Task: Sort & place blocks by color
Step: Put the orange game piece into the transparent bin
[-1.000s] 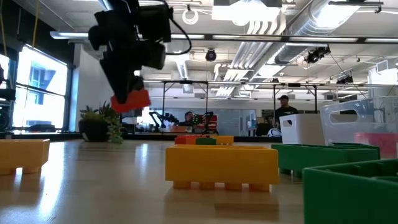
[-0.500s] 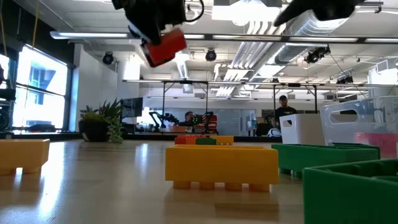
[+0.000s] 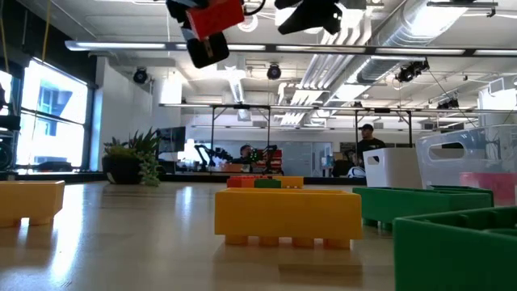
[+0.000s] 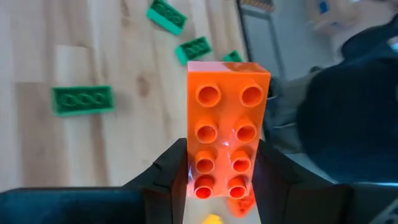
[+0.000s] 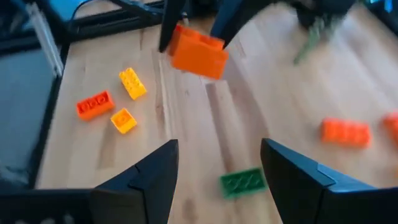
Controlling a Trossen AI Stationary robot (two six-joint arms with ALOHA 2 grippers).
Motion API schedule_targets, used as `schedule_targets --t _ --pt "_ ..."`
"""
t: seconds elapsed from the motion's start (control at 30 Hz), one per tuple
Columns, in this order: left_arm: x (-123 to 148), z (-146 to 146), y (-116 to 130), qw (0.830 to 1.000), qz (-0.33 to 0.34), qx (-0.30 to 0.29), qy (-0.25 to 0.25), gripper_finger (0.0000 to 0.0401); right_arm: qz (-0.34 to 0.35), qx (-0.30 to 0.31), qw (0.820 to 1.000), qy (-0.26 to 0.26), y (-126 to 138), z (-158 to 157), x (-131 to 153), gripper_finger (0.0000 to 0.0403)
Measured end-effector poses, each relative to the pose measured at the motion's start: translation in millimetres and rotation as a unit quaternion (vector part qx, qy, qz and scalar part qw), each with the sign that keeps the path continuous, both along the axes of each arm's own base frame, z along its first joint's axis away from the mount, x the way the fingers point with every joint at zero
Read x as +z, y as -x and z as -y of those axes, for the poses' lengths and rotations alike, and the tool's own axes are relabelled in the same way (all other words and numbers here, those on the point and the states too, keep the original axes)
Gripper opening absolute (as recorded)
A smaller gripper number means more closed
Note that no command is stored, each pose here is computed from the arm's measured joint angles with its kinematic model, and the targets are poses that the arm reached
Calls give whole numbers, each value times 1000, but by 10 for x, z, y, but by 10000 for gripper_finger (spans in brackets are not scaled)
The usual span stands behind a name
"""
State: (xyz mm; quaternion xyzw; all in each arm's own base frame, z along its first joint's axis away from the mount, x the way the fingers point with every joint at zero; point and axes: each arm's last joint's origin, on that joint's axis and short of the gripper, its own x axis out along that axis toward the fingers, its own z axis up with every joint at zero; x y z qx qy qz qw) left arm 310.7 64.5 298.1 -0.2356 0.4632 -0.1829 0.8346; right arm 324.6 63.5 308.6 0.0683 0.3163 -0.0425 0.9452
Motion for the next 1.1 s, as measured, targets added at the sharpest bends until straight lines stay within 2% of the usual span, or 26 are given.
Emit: schedule_targets --t 0.27,0.47,0.73,1.1 --pt "12 25 -14 996 -22 15 88 109 27 80 990 112 -77 211 55 215" --pt "-21 -19 -95 986 -40 41 159 109 57 143 980 128 -114 269 99 215" --pt "-62 -112 -255 969 -28 41 242 109 67 191 965 165 -121 263 110 215" --pt "-100 -298 -255 969 -21 79 232 111 63 209 964 151 -107 256 101 215"
